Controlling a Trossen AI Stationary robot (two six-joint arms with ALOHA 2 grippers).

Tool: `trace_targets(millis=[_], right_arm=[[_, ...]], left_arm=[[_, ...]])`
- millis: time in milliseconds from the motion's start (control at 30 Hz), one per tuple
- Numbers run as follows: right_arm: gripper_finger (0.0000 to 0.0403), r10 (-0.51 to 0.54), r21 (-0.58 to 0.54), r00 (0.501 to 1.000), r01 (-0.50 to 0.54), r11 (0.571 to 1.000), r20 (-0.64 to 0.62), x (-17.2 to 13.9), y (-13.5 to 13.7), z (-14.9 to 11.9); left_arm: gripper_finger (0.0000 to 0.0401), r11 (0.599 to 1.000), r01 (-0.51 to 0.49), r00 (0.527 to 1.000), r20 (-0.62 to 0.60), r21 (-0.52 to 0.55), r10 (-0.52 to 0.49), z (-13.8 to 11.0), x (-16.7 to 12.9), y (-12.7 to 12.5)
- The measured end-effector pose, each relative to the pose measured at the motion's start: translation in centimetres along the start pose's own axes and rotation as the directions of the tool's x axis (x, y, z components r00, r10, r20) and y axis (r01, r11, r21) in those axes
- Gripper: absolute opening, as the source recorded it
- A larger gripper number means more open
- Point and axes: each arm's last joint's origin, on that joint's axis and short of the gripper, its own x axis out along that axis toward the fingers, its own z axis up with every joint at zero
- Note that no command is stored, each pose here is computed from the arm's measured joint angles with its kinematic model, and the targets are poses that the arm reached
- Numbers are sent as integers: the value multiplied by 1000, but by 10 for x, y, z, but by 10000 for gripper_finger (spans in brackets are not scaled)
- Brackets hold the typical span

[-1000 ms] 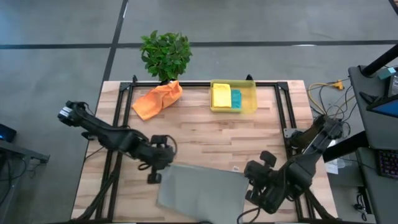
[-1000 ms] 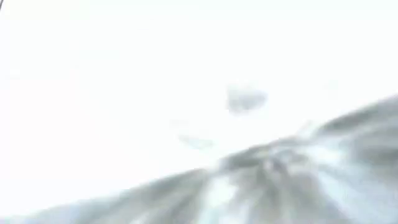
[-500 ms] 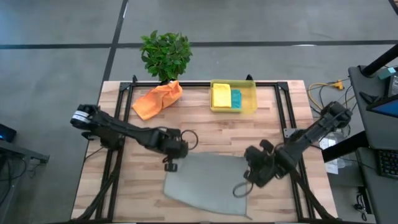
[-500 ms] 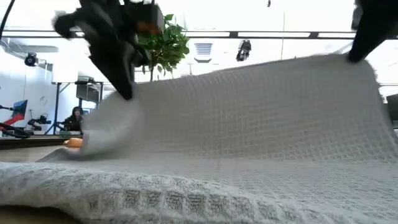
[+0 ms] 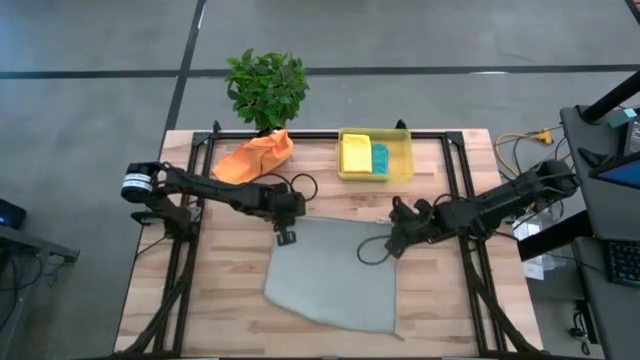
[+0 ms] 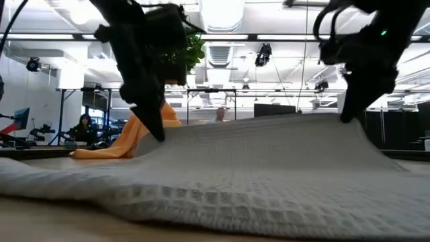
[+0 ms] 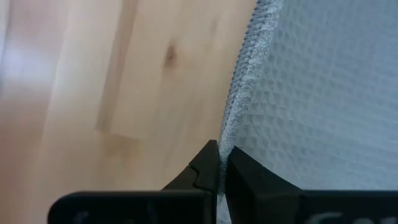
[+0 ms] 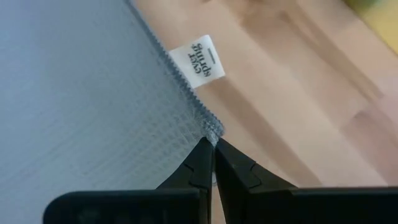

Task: Fold microfiber towels
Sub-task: Fold the gray microfiber towel

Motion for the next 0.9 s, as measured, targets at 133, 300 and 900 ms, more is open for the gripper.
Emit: trace_targets(millis=[133,300,900], right_arm=[[8,-64,43,998,64,997,-16,13,-9,11],[8,-141,97,988,146,984,-58,32,-19,21],[93,-182,215,983,182,960,-18,32,-43,52]], left_arm=[[0,999,-49,999,-23,-12,49,1,10,6],[0,993,-116,993,-17,-25,115,4,19,10],[135,973,-182,977,86,-140,195,25,1,59]])
